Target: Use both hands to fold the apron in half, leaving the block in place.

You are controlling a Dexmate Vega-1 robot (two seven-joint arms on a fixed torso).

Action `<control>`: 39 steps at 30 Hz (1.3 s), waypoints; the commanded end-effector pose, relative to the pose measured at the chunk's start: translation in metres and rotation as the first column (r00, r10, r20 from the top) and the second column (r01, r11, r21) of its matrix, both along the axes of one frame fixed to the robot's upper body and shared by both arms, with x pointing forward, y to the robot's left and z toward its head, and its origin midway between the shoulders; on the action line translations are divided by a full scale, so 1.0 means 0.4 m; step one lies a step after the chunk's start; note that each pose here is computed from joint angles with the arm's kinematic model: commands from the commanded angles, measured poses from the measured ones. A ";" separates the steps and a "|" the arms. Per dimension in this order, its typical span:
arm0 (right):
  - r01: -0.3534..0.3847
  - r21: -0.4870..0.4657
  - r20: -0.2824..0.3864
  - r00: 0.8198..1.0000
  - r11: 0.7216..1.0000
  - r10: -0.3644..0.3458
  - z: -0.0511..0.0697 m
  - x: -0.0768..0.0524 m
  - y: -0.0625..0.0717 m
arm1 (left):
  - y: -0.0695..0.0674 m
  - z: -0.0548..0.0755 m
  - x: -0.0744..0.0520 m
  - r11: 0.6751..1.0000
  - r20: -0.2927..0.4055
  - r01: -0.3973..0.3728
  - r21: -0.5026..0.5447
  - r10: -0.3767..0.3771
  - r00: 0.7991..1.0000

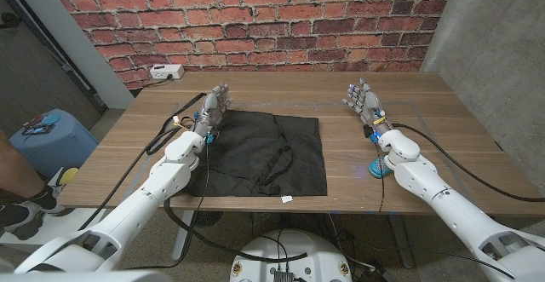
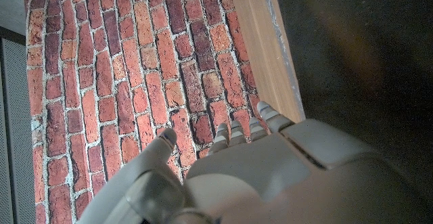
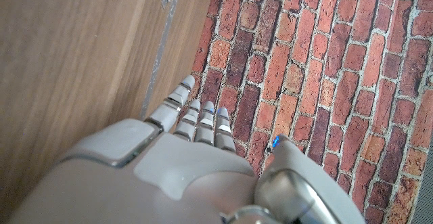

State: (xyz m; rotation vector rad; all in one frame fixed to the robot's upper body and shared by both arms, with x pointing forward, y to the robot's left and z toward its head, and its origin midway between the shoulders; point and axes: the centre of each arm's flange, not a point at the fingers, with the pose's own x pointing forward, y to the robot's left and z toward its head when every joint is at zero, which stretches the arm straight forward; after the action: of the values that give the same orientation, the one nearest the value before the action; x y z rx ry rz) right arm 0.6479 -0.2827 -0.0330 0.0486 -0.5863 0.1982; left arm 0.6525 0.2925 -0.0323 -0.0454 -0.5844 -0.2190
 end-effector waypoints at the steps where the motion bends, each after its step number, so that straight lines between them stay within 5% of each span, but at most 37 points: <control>1: 0.009 0.001 -0.002 1.000 1.000 -0.009 -0.008 -0.016 0.011 | 0.006 -0.009 -0.009 1.000 0.010 0.008 -0.001 -0.008 1.000; 22: 0.006 -0.012 0.007 1.000 1.000 -0.006 0.007 0.006 -0.013 | 0.001 -0.011 -0.036 0.999 -0.003 -0.019 0.041 0.019 1.000; 39: -0.012 -0.033 0.000 1.000 0.999 0.012 0.005 0.014 -0.014 | 0.009 -0.043 -0.109 0.996 -0.016 -0.041 0.084 0.042 0.999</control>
State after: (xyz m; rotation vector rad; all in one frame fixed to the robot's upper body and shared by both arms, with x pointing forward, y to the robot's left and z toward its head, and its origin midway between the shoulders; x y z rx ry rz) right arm 0.6513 -0.2865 -0.0311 0.0301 -0.5882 0.2093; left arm 0.6245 0.2945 -0.0407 0.0171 -0.5810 -0.2103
